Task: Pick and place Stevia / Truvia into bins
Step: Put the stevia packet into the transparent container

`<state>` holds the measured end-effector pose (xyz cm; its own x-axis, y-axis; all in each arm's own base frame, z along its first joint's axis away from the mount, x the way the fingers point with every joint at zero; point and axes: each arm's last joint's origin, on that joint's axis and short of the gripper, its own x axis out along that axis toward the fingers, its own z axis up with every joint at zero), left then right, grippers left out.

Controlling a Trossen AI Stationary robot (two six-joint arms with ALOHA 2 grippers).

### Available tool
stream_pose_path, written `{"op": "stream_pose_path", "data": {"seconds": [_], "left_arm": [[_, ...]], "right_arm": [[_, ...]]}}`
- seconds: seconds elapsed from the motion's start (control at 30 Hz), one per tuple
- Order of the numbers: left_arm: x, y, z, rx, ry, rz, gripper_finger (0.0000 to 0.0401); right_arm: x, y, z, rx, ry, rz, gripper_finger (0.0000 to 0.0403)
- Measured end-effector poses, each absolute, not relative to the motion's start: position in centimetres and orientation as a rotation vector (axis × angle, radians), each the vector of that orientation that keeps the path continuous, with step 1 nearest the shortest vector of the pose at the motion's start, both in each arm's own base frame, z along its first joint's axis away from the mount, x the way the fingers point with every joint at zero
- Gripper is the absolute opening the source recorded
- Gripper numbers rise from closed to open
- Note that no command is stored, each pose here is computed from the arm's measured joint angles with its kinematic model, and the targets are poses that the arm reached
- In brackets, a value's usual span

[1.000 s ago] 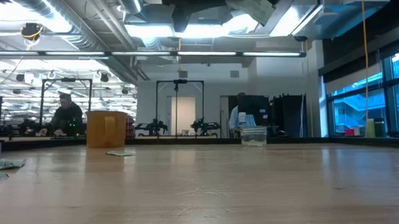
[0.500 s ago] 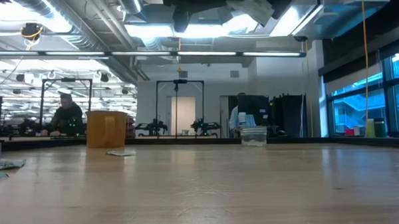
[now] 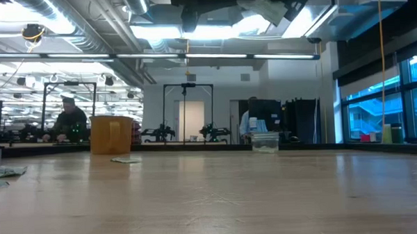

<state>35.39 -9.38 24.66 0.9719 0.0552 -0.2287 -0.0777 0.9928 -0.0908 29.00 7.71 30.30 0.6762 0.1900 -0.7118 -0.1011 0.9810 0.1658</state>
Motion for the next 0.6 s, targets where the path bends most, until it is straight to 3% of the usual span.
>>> {"op": "stream_pose_path", "data": {"seconds": [0.13,0.4,0.6], "left_arm": [[35.4,-9.39,24.69,-0.084,0.225,0.065,0.0003],[35.39,-9.35,24.69,-0.043,0.226,0.074,0.0006],[35.39,-9.47,24.68,0.002,0.229,0.037,0.0055]], "right_arm": [[28.99,7.71,30.31,0.117,0.812,0.166,0.0005],[28.99,7.7,30.32,0.123,0.812,0.163,0.0003],[28.89,7.67,30.22,0.13,0.828,0.156,0.0002]]}}
